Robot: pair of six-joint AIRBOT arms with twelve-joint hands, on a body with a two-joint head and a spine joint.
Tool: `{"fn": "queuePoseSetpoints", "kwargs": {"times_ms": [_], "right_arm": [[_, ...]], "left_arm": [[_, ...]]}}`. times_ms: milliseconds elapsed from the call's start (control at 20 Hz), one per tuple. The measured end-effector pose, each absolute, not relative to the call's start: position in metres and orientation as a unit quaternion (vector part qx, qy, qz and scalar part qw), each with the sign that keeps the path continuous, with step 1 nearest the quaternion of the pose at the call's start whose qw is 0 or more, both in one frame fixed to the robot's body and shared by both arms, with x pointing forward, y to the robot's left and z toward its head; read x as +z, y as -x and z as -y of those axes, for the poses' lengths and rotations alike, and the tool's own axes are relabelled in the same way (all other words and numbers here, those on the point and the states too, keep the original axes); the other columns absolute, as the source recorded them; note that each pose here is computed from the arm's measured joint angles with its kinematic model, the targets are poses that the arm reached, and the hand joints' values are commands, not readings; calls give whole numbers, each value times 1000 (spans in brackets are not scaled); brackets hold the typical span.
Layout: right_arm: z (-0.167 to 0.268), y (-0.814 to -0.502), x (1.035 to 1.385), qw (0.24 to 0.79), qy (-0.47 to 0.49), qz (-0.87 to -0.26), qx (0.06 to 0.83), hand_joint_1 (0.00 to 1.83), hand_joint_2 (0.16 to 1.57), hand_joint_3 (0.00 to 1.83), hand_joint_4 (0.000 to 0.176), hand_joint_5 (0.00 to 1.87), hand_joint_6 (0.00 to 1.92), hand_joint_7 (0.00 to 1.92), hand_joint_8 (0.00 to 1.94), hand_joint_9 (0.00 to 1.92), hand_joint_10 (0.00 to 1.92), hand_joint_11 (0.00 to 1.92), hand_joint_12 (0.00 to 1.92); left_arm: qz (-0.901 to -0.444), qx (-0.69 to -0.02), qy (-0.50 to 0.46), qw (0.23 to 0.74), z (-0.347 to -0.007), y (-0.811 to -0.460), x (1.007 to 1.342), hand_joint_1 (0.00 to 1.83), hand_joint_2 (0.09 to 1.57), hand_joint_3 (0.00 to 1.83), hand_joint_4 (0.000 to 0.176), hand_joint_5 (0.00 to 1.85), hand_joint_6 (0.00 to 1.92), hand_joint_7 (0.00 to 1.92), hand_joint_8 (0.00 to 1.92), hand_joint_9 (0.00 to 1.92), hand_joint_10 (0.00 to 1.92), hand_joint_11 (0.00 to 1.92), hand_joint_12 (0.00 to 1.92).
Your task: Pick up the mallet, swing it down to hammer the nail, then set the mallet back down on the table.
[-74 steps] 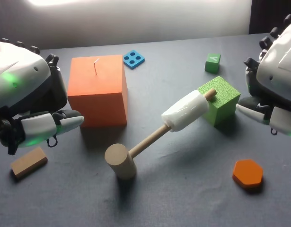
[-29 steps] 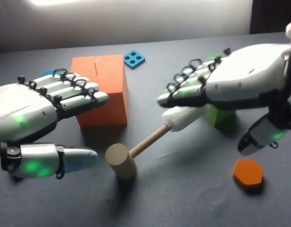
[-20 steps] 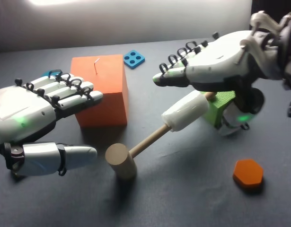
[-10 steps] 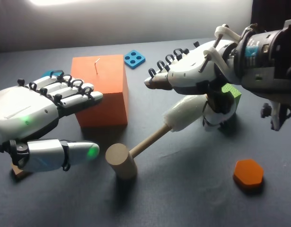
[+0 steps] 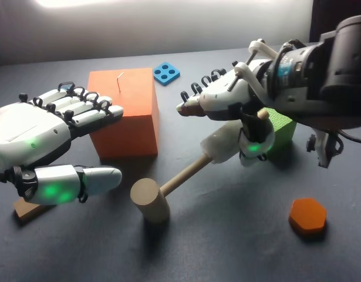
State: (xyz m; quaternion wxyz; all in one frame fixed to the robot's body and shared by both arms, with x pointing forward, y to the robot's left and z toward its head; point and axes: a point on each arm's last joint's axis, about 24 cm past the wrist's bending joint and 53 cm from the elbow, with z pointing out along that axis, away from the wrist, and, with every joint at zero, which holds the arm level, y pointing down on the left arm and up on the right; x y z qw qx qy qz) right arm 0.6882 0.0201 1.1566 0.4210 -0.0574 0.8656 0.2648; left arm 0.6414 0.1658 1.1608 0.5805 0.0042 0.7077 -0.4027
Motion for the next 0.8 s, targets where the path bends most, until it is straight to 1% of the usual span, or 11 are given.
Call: {"fn": "queuePoseSetpoints", "kwargs": {"times_ms": [150, 200, 500, 550, 600, 650, 800], "right_arm": [[-22, -696, 1148, 420, 54, -867, 261, 1380, 947, 14, 0, 0, 0, 0, 0, 0, 0, 0, 0], [-24, -696, 1144, 417, 53, -869, 260, 1370, 948, 13, 0, 0, 0, 0, 0, 0, 0, 0, 0], [-37, -693, 1129, 408, 64, -873, 260, 1420, 958, 13, 0, 0, 0, 0, 0, 0, 0, 0, 0], [-38, -692, 1126, 407, 62, -873, 260, 1420, 958, 13, 0, 0, 0, 0, 0, 0, 0, 0, 0], [-41, -693, 1123, 417, 68, -870, 254, 1406, 965, 14, 0, 0, 0, 0, 0, 0, 0, 0, 0], [-40, -694, 1122, 417, 66, -870, 254, 1406, 970, 15, 0, 0, 0, 0, 0, 0, 0, 0, 0], [-43, -696, 1119, 416, 64, -871, 255, 1418, 990, 23, 0, 0, 0, 0, 0, 0, 0, 0, 0]], "left_arm": [[-707, -403, -3, 582, -166, -643, 1160, 0, 1236, 1, 0, 164, 2, 117, 2, 96, 3, 0, 311], [-707, -402, -3, 582, -167, -644, 1159, 0, 1236, 1, 0, 160, 0, 105, 2, 85, 1, 0, 284], [-703, -402, 4, 587, -168, -651, 1157, 0, 1229, 0, 0, 193, 3, 145, 3, 124, 5, 0, 398], [-702, -403, 8, 587, -169, -652, 1157, 0, 1229, 0, 0, 193, 3, 145, 3, 124, 5, 0, 398], [-700, -404, 7, 588, -169, -653, 1158, 0, 1232, 0, 0, 160, 1, 112, 1, 97, 2, 0, 334], [-700, -405, 7, 589, -168, -653, 1158, 0, 1232, 0, 0, 153, 0, 111, 3, 95, 4, 0, 322], [-699, -404, 8, 590, -169, -654, 1158, 5, 1229, 0, 0, 201, 9, 144, 7, 123, 7, 0, 417]]}}
